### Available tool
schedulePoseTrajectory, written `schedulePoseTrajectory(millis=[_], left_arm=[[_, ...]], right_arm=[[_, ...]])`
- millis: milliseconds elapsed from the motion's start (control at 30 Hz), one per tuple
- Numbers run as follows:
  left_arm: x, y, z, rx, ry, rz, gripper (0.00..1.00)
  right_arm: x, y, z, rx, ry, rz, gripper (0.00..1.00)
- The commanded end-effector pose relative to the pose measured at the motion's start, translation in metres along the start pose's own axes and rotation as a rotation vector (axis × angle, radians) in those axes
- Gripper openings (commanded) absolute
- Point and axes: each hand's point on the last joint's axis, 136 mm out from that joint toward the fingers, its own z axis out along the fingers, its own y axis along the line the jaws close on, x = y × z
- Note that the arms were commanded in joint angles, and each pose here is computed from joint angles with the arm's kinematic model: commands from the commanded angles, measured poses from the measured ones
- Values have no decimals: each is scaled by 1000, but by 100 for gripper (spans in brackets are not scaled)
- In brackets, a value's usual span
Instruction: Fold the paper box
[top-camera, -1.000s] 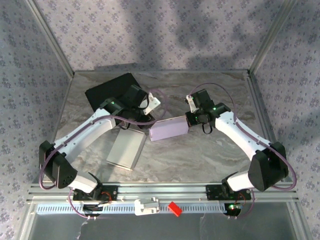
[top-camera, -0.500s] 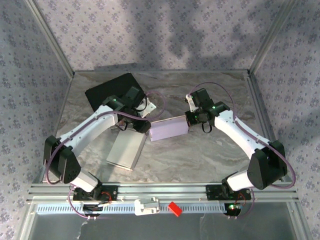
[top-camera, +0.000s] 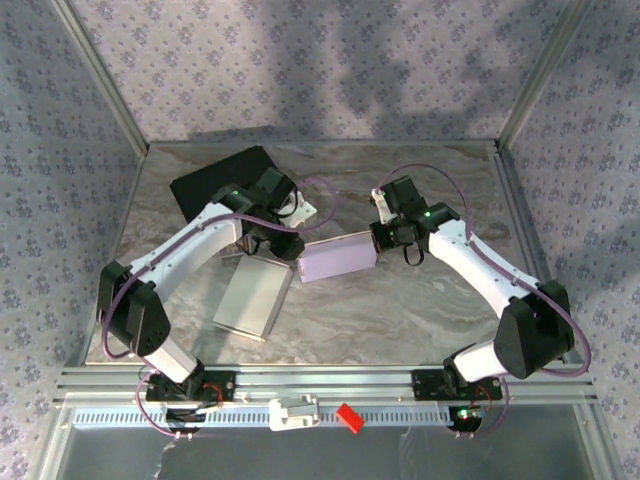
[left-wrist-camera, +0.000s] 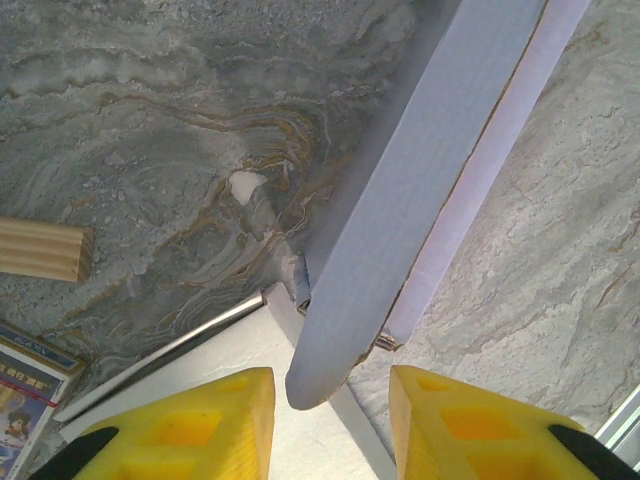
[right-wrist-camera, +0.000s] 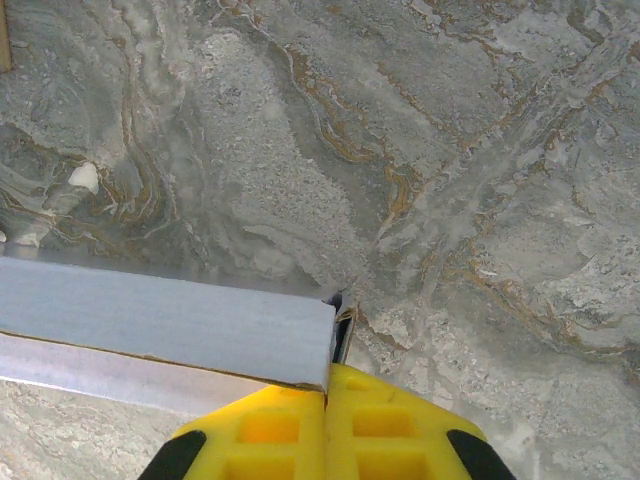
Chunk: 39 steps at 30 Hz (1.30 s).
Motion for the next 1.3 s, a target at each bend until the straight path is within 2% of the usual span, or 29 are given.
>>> schedulePoseTrajectory(millis=[0,333,567,633,767,967,1267], left_arm=[[1,-3,-3,25,21,10,33],[3,-2,0,25,34,9,23],[-3,-3,0,35,25,-18,22],[-3,-4,0,38,27,-30,18],[-5,-4,0,41,22,-56,18],[-4,-5,-2,42,27,-103,22],[2,-3,-5,26,31,-90,19]], right_arm=[[6,-1,1,0,43,13,0],[5,0,1,1,41,15,0],[6,0,2,-1,44,14,0],[5,1,2,0,44,13,0],[5,1,2,0,42,13,0],[4,1,3,4,44,13,0],[5,0,5,6,51,15,0]])
